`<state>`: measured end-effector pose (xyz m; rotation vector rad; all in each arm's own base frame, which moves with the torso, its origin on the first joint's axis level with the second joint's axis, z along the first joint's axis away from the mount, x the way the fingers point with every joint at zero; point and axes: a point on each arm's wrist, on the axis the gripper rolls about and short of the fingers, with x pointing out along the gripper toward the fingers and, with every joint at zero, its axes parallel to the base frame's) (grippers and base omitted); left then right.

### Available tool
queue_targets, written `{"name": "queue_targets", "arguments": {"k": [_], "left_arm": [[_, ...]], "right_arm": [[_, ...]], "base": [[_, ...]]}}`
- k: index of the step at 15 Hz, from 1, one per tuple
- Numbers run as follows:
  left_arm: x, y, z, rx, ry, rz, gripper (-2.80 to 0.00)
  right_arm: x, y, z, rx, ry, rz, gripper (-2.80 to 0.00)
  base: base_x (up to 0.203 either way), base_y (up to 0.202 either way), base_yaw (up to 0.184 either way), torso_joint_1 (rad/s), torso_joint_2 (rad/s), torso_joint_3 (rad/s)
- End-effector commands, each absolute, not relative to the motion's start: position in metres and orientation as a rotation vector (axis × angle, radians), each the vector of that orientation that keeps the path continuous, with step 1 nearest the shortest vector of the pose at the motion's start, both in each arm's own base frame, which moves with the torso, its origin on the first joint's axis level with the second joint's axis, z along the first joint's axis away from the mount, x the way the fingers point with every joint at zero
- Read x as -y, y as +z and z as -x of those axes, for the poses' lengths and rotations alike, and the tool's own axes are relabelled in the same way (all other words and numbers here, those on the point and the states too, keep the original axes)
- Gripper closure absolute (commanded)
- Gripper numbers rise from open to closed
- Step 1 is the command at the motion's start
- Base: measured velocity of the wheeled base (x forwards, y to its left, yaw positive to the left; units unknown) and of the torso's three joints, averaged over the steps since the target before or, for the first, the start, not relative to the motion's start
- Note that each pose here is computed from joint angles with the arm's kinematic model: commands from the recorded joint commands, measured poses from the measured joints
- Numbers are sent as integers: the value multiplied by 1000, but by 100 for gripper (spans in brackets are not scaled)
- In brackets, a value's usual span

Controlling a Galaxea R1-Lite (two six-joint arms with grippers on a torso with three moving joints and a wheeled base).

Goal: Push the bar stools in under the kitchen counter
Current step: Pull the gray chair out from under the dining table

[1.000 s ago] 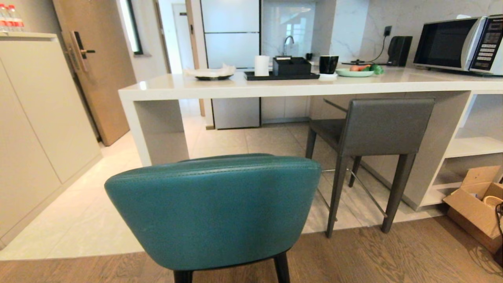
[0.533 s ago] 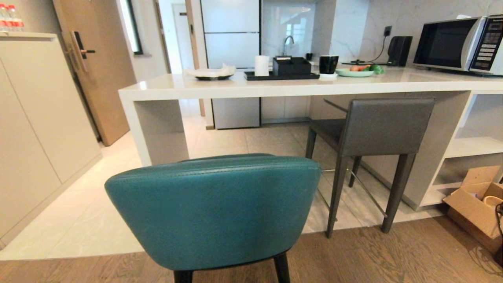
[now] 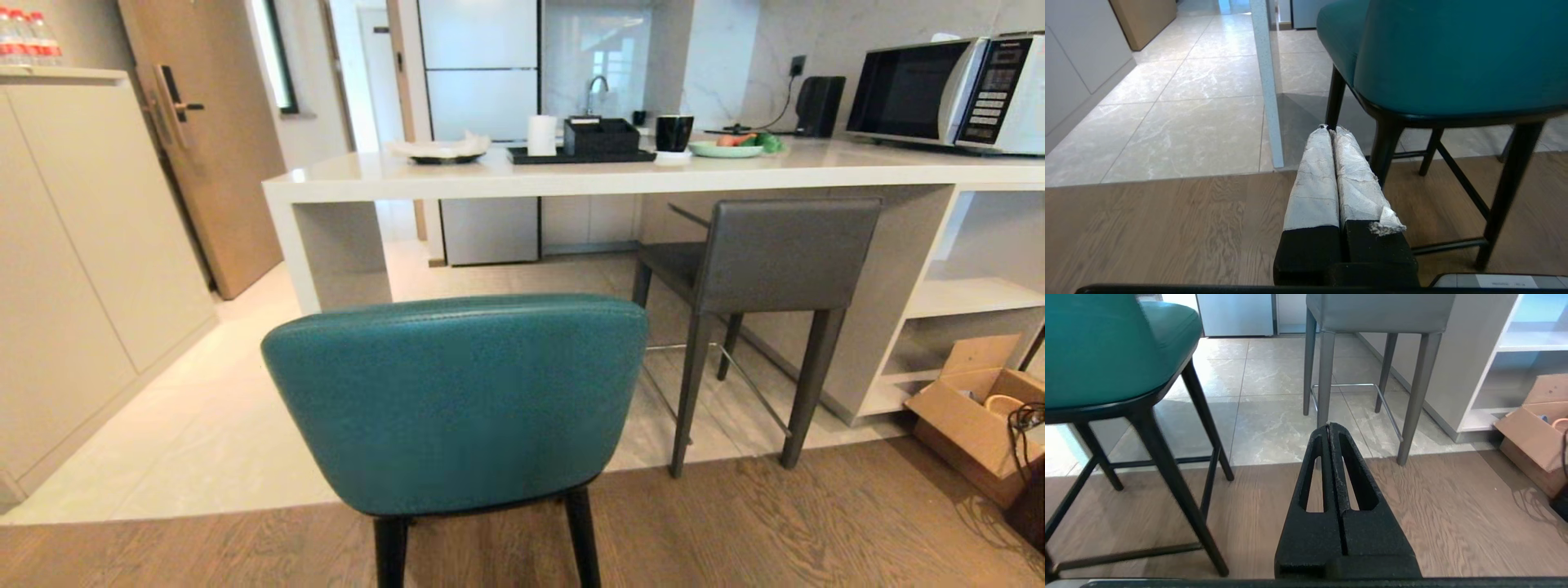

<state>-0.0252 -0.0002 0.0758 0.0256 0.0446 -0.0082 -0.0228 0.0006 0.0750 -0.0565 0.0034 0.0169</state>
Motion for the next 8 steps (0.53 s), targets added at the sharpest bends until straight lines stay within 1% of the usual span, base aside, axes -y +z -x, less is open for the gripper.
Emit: {"name": "queue_targets", "arguments": {"k": [1, 8], "left_arm": [[0, 76, 25, -41, -8, -26, 0], [0, 76, 25, -41, 3, 2, 0]], "right_arm": [[-1, 75, 23, -4, 17, 57, 0], [0, 75, 23, -4, 11, 49, 0]], "base": [[-108, 0, -7, -7, -2, 3], [0, 0, 0, 0, 0, 0]]}}
